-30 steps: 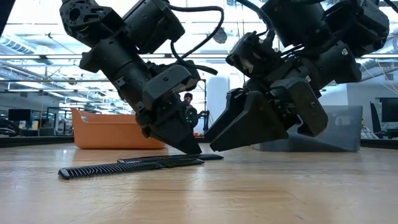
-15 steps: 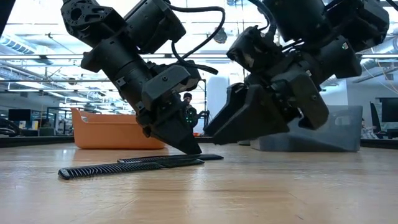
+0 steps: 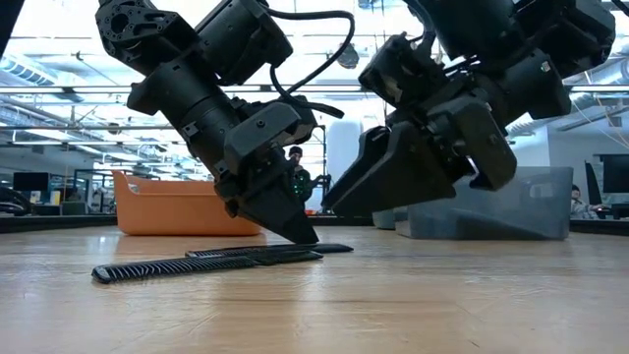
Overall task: Pick & Place Travel size toiletries
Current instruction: Put the black comb into the orange bin
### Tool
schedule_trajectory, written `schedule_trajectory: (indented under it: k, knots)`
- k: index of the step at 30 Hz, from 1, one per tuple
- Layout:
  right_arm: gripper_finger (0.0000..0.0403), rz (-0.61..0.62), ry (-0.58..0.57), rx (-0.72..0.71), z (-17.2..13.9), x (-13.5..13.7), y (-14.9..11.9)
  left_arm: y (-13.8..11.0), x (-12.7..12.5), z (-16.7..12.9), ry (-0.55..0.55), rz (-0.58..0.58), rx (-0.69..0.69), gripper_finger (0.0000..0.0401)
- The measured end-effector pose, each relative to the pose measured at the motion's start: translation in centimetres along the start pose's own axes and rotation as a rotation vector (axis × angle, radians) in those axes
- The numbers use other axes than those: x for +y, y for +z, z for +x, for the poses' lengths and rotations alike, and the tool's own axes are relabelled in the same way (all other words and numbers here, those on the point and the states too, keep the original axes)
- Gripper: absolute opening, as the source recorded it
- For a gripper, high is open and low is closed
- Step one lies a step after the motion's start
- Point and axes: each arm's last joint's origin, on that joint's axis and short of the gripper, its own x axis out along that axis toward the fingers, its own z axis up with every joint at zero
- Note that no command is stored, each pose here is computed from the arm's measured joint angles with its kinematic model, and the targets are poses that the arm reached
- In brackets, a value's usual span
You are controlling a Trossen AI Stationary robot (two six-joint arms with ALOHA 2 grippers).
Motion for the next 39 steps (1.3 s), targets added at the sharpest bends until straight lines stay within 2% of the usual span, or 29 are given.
schedule_trajectory:
  k: [4, 9, 14, 20, 25, 39]
  knots:
    - [0.0238, 0.012, 0.001, 0.000, 0.00, 0.00, 0.01, 0.00, -0.02, 0.00, -0.001, -0.001, 0.000, 0.0003]
    - [0.0238, 0.013, 0.003, -0.001, 0.00, 0.01, 0.02, -0.01, -0.02, 0.01, -0.001, -0.003, 0.000, 0.0013]
    - [0.0238, 0.013, 0.003, -0.002, 0.00, 0.01, 0.02, 0.00, -0.02, 0.01, -0.002, -0.003, 0.000, 0.0003]
    - [0.0238, 0.013, 0.003, -0.002, 0.00, 0.01, 0.03, 0.00, -0.02, 0.01, -0.002, -0.002, 0.000, 0.0013]
    - [0.0238, 0.013, 0.003, -0.002, 0.00, 0.01, 0.03, -0.01, -0.01, 0.01, -0.002, 0.005, 0.000, 0.0003]
    - [0.0238, 0.016, 0.003, -0.014, 0.00, 0.01, 0.14, -0.02, -0.02, 0.02, 0.001, 0.001, -0.002, 0.0009]
